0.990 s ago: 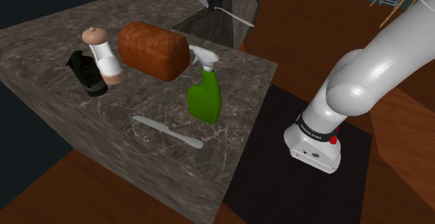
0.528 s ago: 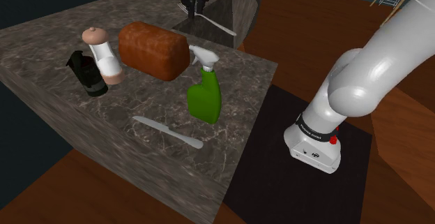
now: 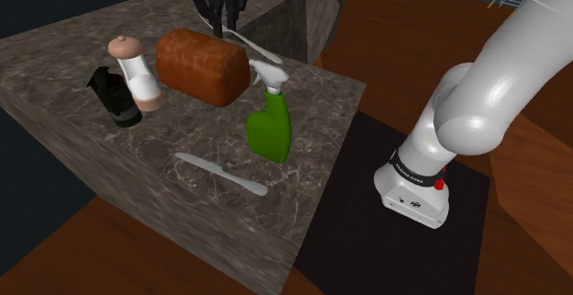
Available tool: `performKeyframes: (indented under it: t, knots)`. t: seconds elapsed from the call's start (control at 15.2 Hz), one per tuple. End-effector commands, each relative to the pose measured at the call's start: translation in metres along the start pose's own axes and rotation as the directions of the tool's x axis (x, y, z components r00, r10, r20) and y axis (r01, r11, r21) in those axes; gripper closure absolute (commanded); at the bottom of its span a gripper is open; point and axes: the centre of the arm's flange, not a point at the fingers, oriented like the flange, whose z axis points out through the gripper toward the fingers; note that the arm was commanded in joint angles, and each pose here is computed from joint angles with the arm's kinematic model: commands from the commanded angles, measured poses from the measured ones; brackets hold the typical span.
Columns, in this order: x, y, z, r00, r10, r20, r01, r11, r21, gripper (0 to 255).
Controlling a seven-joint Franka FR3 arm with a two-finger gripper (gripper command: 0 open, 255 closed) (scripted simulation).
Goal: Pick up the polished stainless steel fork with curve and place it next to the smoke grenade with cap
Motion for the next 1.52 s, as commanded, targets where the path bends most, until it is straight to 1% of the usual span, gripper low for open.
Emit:
performKeyframes:
  t: [0.0, 0.79, 0.86, 1.45]
  knots:
    - [0.002, -0.028, 0.000, 1.000, 0.001, 0.000, -0.001, 1.000, 0.000, 255]
    - [0.005, -0.186, 0.003, 1.000, 0.001, 0.000, -0.001, 1.000, 0.000, 255]
    - [0.005, -0.193, 0.003, 1.000, 0.001, 0.000, -0.001, 1.000, 0.000, 255]
    - [0.003, -0.192, 0.050, 1.000, 0.001, 0.000, -0.001, 1.000, 0.000, 255]
